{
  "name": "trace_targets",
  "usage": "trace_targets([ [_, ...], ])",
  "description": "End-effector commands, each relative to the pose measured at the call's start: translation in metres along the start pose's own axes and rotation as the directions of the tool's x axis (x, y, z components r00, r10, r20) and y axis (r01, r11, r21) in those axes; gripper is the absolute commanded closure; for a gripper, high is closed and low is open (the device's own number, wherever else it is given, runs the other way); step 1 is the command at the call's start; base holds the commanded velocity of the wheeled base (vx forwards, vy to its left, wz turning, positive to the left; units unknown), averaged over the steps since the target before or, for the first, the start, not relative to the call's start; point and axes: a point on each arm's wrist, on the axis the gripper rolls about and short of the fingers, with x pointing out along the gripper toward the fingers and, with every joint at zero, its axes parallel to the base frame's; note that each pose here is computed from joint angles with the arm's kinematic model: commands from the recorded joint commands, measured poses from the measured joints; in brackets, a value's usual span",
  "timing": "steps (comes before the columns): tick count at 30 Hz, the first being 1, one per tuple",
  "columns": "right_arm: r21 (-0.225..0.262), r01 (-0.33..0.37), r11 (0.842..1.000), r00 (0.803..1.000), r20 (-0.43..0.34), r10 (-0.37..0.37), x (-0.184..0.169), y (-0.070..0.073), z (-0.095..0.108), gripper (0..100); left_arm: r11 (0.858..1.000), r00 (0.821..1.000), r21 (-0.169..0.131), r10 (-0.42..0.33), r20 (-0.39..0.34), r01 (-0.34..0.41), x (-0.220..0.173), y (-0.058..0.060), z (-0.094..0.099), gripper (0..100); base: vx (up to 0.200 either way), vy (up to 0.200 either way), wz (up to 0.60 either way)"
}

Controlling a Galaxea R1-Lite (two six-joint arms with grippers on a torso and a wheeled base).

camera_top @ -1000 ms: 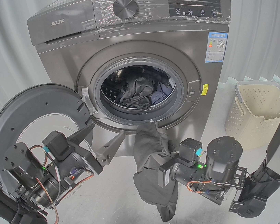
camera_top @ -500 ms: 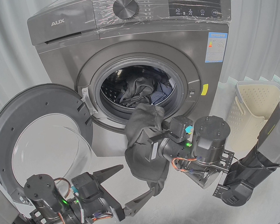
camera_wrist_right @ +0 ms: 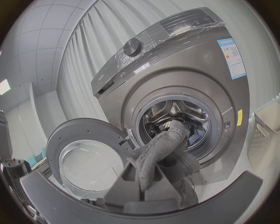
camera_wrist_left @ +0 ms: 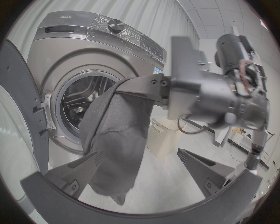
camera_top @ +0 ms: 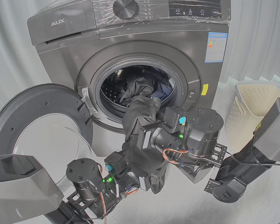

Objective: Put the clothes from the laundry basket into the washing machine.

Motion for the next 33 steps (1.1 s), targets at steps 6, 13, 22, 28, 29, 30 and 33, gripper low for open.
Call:
trace_targets([
  [6,0.014,0.003,1.0,1.0,0.011,-0.003,0.004,0.004,-0.003,100,0.995,0.992,-0.045,0.092,0.086,-0.089,0.049,0.006,-0.005,0,0.0,0.0,0.0],
  [13,0.013,0.006,1.0,1.0,0.011,-0.006,0.005,0.003,-0.004,100,0.988,0.982,-0.077,0.143,0.126,-0.134,0.055,0.009,0.003,0,0.0,0.0,0.0],
  [22,0.016,0.016,1.0,1.0,0.008,-0.016,0.006,0.0,-0.007,100,0.984,0.976,-0.084,0.167,0.143,-0.156,0.05,0.014,0.011,0,0.0,0.0,0.0],
  [28,0.015,0.016,1.0,1.0,0.006,-0.017,0.007,-0.001,-0.008,100,0.985,0.979,-0.072,0.164,0.12,-0.157,0.046,0.013,0.007,100,0.0,0.0,0.0],
  [29,0.015,0.016,1.0,1.0,0.006,-0.017,0.007,-0.001,-0.008,100,0.985,0.98,-0.07,0.163,0.112,-0.156,0.045,0.013,0.005,100,0.0,0.0,0.0],
  [30,0.015,0.016,1.0,1.0,0.006,-0.017,0.007,-0.001,-0.008,100,0.985,0.981,-0.069,0.163,0.109,-0.156,0.044,0.013,0.005,100,0.0,0.0,0.0],
  [33,0.014,0.017,1.0,1.0,0.005,-0.017,0.007,-0.001,-0.009,100,0.985,0.982,-0.068,0.163,0.096,-0.157,0.042,0.013,0.002,100,0.0,0.0,0.0],
])
